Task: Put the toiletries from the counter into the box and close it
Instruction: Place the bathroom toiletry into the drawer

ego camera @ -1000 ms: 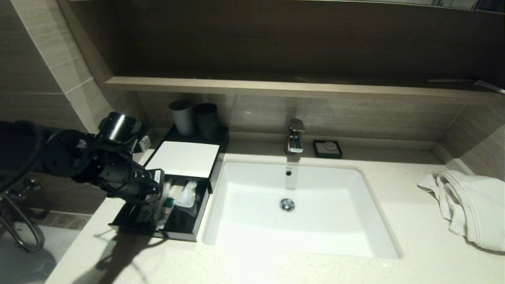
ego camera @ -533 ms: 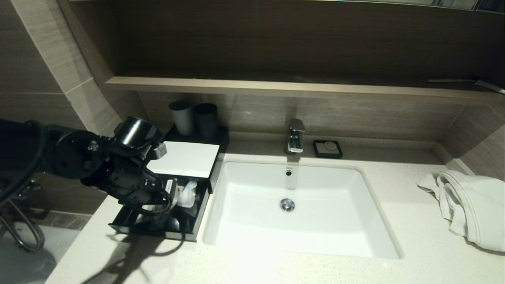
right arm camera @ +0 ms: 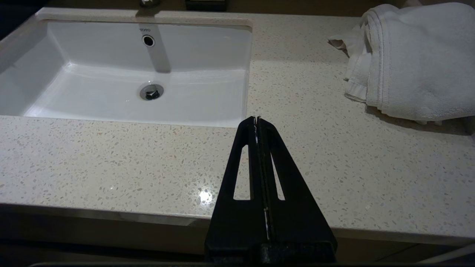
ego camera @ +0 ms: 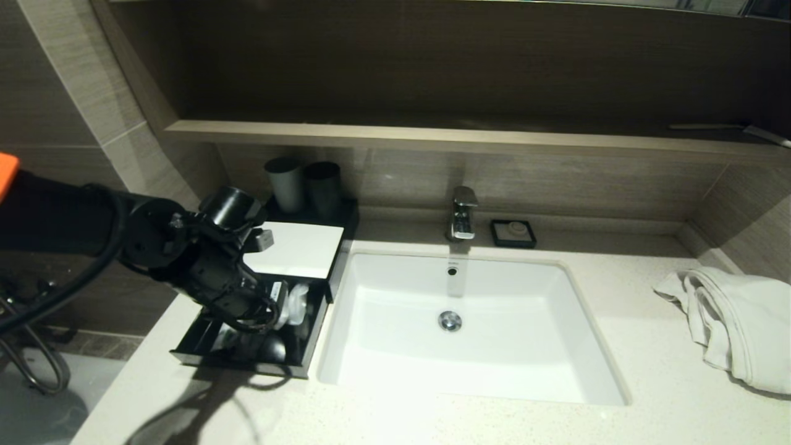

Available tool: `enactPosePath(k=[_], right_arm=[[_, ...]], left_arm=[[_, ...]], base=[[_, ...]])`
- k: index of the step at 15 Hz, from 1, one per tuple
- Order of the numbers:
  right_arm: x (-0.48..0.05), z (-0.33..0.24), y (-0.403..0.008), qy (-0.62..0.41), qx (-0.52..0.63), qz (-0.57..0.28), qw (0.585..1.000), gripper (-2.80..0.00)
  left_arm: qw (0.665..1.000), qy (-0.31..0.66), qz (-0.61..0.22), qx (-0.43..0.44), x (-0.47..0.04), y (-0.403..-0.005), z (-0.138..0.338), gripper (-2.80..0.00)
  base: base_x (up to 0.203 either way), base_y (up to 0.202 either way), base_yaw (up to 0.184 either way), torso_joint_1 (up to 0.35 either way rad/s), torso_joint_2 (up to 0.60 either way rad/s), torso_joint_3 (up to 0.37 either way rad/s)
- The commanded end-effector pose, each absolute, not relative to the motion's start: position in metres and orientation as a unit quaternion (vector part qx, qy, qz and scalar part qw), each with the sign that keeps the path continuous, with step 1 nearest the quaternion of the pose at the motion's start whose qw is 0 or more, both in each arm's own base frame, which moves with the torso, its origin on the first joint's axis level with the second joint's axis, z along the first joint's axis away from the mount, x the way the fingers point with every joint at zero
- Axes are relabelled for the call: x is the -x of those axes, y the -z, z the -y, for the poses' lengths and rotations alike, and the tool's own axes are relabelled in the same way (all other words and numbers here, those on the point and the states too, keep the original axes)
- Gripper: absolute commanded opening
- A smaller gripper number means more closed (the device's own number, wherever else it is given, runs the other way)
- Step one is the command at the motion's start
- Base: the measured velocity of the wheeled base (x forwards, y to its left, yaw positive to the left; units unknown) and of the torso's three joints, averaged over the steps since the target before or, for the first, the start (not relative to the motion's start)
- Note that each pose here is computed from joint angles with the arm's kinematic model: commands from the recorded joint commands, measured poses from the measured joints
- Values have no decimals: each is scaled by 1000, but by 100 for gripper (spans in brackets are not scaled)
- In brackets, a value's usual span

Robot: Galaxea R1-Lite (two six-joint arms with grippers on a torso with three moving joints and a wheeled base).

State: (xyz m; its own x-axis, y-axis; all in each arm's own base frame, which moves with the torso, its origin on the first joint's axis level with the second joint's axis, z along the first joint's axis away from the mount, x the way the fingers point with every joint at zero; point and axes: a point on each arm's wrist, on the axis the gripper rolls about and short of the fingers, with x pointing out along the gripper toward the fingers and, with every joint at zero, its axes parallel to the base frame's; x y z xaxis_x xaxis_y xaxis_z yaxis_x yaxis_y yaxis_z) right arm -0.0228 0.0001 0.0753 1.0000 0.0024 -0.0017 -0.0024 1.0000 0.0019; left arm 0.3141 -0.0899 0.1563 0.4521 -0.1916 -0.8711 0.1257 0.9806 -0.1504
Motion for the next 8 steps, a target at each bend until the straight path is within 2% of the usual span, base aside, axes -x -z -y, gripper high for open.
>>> enactPosePath(k=[1, 8], right_arm=[[23, 0, -75, -2, -1, -1, 1000, -280], [23, 0, -75, -2, -1, -1, 1000, -280]], left_arm=[[845, 88, -527, 32, -321, -146, 90, -280], [845, 89, -526, 29, -344, -138, 94, -280]], base=[[0, 0, 0, 0, 0, 0], [0, 0, 0, 0, 0, 0]])
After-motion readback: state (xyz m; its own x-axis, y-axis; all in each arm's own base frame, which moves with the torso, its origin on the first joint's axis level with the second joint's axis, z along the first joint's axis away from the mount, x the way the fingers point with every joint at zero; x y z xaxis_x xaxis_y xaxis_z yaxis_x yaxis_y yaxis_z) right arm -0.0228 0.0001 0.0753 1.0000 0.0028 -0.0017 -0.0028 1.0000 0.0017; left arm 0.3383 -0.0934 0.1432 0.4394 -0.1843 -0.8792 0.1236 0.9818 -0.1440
